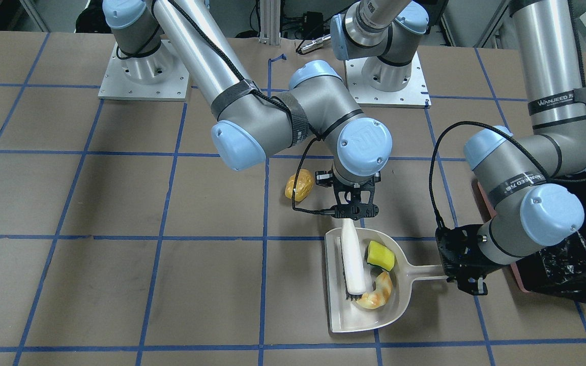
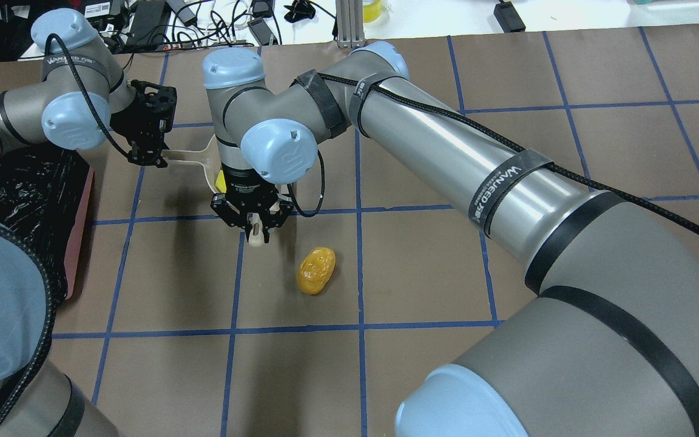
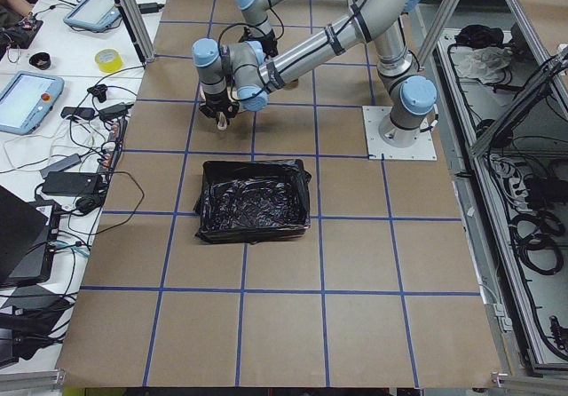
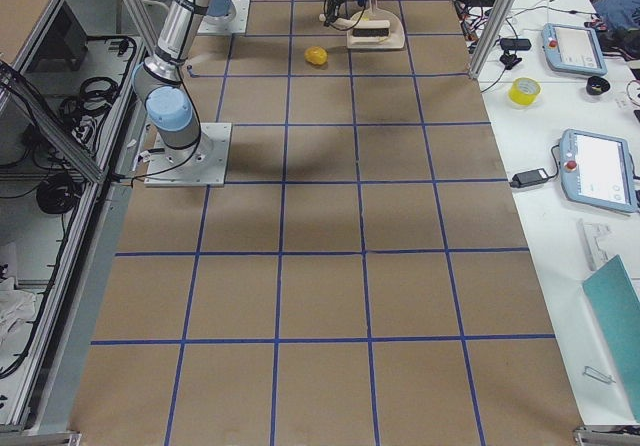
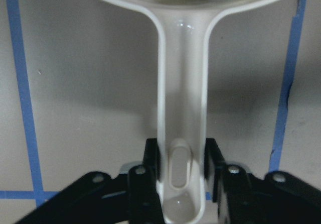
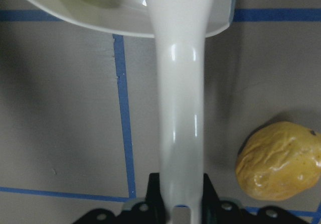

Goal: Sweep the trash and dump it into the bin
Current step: 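Move the brush behind the yellow toy with the right gripper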

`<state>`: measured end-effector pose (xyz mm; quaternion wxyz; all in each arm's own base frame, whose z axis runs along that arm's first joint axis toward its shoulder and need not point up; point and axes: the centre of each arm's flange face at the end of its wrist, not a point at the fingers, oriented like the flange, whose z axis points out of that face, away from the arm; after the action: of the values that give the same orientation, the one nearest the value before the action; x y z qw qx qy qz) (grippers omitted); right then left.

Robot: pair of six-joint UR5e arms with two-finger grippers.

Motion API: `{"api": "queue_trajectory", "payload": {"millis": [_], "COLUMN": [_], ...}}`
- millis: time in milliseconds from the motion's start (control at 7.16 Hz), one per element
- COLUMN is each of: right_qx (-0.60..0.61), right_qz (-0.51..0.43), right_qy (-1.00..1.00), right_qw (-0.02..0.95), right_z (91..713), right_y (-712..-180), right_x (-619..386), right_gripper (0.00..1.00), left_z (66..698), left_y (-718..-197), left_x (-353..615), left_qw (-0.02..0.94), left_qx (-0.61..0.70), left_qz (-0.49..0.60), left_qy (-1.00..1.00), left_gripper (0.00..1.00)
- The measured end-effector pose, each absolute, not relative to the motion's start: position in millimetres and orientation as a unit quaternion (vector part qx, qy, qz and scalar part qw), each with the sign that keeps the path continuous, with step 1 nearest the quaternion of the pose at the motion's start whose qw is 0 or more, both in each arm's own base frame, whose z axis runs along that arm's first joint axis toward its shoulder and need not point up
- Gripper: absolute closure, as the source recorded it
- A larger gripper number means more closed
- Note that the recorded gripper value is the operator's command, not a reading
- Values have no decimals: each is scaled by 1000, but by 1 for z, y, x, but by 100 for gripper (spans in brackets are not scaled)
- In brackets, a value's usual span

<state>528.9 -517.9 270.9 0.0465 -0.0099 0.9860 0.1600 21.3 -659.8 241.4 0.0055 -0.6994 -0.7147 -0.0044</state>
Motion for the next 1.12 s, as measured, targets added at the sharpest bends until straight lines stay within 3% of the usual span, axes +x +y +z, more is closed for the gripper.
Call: {"api": "queue_trajectory", "payload": {"millis": [419,838,1117], "right_qx": [12,50,69], "right_qz": [167,184,183], "right_qy": [986,980,978], "right_qw": [-24,-55,-69], "right_z": [325,354,342], "right_y": [-499,-425,-368], "right_x": [477,406,363], "right_gripper": [100,100,100], "left_z": [246,248,256], "left_y": [-658,-638,-615], "left_x": [22,20,15], "left_qw": [5,0,-6], "left_qx": [-705,-718,-734], "left_qz": [-4,-26,-45], "left_qy": [-709,-696,-678], "left_gripper": [93,96,99]}}
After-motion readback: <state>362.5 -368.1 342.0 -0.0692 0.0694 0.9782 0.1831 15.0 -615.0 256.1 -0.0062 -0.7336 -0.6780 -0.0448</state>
